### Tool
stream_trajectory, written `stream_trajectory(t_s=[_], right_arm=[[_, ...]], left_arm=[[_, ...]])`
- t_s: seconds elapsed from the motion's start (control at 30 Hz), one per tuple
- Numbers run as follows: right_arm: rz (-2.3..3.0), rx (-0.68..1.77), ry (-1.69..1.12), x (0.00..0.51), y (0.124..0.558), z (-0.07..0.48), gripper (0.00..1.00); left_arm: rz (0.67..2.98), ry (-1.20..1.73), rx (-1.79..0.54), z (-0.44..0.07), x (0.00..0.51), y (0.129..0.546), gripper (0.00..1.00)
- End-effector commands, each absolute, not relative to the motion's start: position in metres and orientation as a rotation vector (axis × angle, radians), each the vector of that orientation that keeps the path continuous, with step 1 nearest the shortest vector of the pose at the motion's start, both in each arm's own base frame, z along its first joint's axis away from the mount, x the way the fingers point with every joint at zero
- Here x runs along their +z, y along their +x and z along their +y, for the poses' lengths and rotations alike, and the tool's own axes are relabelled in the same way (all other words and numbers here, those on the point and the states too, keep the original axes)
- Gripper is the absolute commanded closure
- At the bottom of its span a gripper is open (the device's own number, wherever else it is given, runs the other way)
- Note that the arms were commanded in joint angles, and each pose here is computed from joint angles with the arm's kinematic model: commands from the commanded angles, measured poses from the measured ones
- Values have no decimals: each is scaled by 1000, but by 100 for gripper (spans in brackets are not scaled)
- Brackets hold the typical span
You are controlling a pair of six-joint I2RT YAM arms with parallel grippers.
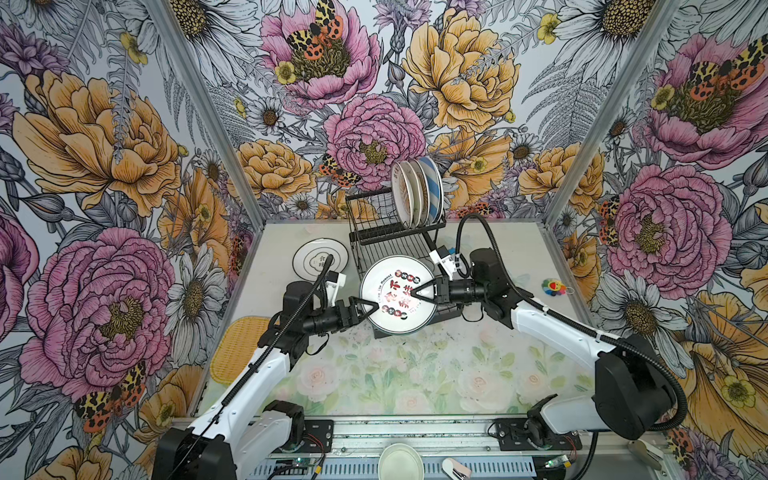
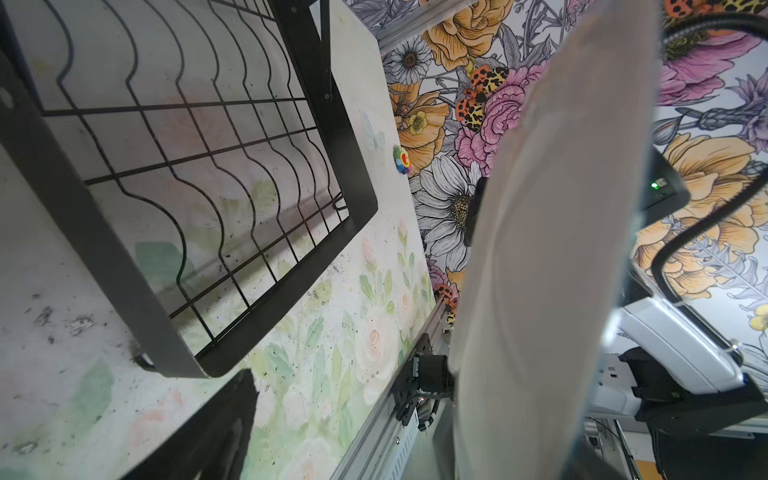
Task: Load the plates into the dish rack
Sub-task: 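Carry the red-lettered plate into the rack with the right gripper while the left releases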
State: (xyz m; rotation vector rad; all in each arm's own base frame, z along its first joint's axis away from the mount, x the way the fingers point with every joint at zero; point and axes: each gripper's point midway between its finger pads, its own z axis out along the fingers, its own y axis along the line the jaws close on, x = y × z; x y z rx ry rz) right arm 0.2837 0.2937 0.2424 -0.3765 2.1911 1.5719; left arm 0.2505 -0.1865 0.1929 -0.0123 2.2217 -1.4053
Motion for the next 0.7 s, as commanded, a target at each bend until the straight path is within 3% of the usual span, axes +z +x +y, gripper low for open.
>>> stream_trajectory(t_s=[0.0,0.3,0.67], right_arm=[[2148,1351,-330,267,298,278,100],[2114,927,-211,298,318,258,100],[1963,583,-157,368,338,257,100]], left_arm=[[2219,-30,-1270,-173,197,260,5],[2254,-96,-1027,-149,189,277,1],[2303,-176,-834,-126,173,285,1]])
